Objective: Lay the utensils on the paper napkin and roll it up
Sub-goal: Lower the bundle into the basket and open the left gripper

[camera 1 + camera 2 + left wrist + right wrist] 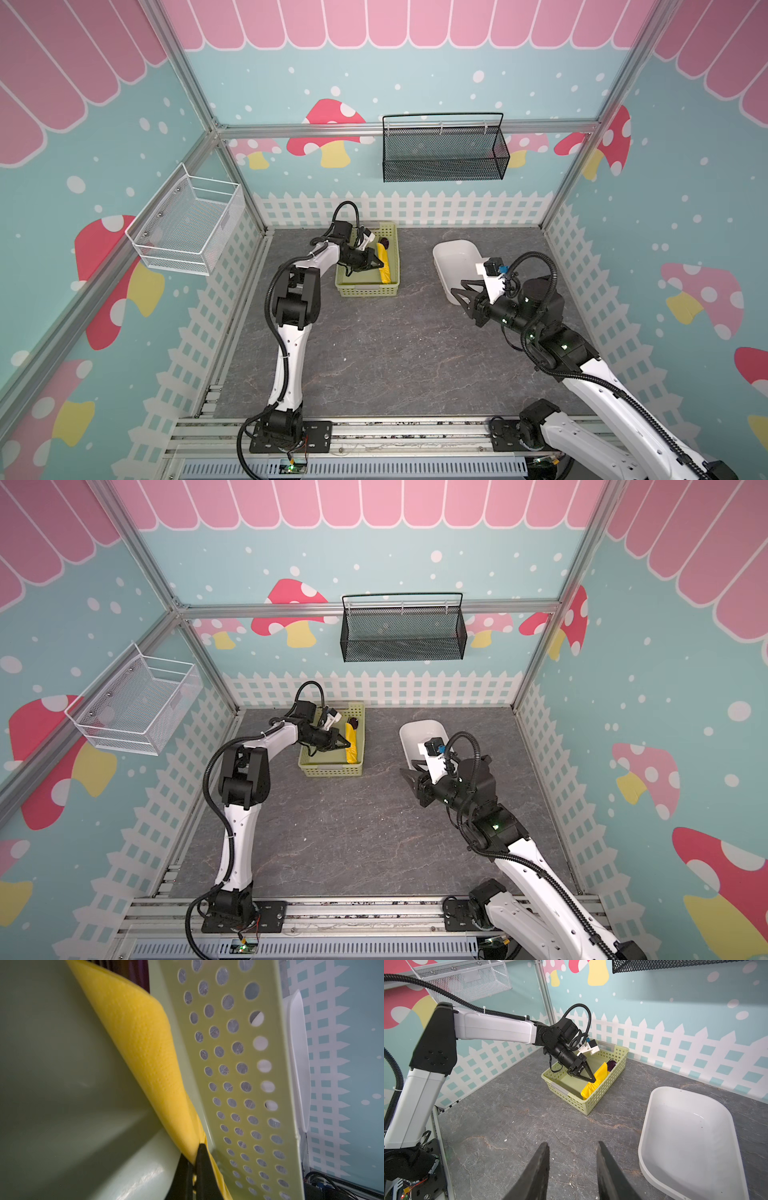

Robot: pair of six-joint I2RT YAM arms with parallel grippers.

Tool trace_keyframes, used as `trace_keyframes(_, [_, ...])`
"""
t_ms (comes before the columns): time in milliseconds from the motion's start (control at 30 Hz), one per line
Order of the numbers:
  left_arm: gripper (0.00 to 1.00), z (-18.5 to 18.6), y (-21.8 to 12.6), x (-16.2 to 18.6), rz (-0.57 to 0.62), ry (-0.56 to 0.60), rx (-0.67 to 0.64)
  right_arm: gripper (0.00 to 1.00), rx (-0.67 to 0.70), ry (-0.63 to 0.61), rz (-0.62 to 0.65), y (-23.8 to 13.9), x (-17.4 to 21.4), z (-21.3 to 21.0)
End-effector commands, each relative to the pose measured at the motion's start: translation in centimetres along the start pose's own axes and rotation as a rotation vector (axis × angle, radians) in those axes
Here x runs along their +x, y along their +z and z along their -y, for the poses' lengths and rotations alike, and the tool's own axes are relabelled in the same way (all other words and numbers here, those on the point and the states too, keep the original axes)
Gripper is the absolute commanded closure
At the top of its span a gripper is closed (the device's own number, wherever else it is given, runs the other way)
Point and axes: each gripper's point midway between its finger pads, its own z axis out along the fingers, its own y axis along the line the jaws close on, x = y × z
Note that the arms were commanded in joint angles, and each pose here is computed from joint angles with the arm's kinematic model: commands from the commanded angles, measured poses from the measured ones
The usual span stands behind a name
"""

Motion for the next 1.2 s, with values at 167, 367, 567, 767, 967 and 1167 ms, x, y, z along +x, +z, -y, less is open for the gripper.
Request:
trace_keyframes(167, [1.00,-1.1,0.5,0.0,-0.036,-0.035,-0.016,0.60,-0.008,-0.002,-0.013,0.0,0.7,0.0])
trace_keyframes(367, [1.00,-2.4,1.1,0.3,-0.057,-0.067,-0.052,0.60,-0.007,-0.001,-0.014,-0.1,0.8,0.1])
trace_keyframes(567, [1.00,-3.7,1.0,0.6,-0.071,-0.092,-0.133,0.60,-0.009,-0.002,-0.015,-0.1,0.8,0.1])
trace_keyframes(767, [0.95,-4.6,1.1,1.1,-0.094,-0.118,-0.187,0.60,-0.012,-0.002,-0.011,-0.1,0.7,0.0])
trace_keyframes(967, [0.83,-5.1,0.6,0.8,-0.078,-0.133,-0.246,0.60,-0.014,-0.003,-0.006,-0.3,0.5,0.0])
trace_keyframes(1167, [0.72,-4.4,-0.2,0.0,-0.053,-0.131,-0.258,0.60,-0.005,-0.005,0.001,-0.5,0.3,0.0])
